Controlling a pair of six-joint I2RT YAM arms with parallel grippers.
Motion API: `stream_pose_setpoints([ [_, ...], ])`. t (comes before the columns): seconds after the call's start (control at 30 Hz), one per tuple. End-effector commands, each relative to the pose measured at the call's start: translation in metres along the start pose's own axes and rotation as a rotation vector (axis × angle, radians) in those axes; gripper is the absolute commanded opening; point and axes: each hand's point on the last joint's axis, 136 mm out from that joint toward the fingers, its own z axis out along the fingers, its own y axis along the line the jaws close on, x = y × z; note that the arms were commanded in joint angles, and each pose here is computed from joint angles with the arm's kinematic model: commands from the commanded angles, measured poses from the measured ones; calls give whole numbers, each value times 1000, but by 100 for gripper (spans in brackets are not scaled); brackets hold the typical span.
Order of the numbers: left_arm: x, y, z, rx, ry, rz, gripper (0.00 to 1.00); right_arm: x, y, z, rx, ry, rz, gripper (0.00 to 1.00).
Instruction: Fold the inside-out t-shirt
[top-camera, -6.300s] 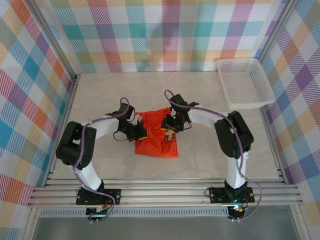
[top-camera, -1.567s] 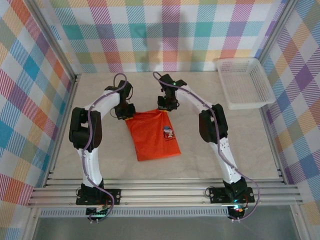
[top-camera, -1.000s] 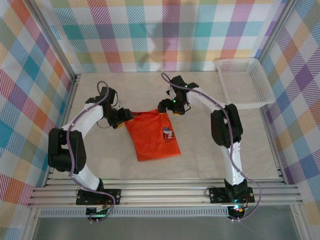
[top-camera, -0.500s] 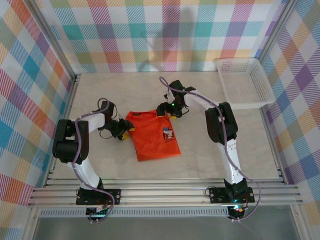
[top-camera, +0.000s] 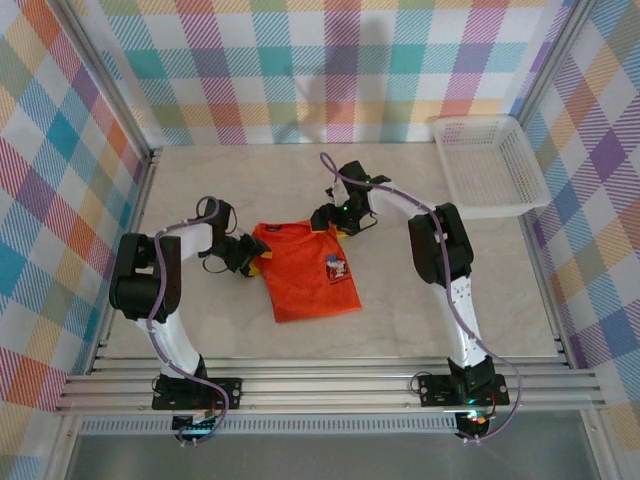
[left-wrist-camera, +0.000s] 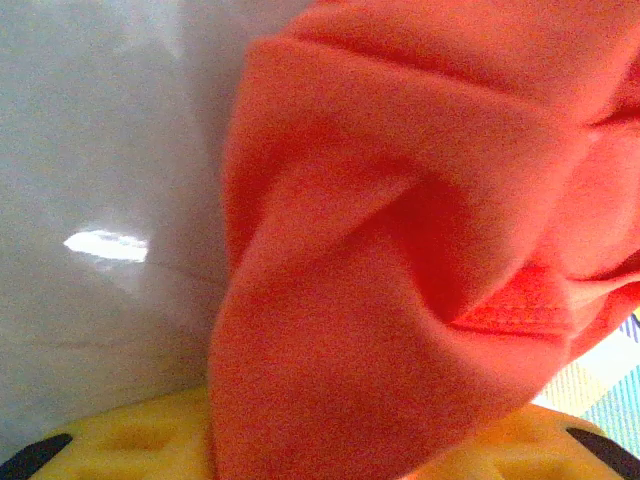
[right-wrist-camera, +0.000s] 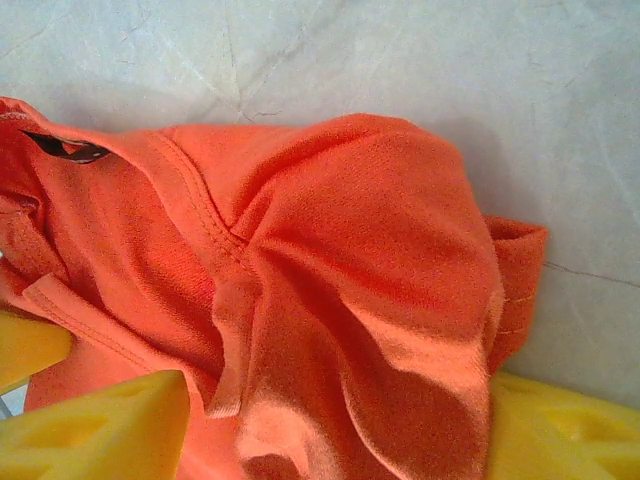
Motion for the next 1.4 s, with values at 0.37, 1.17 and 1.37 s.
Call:
stream_pose_setpoints([
  [0.37,-6,-72,60,159,-27,349,28,6,-19,19,-8,32,47,58],
  [1.17,-42,-210,-71,190,-260,655,0,-90,49,-156,53,-392,-114,0],
  [1.37,-48,-281,-126,310,-373,755,0,-119,89,-219,24,-512,-209,0],
])
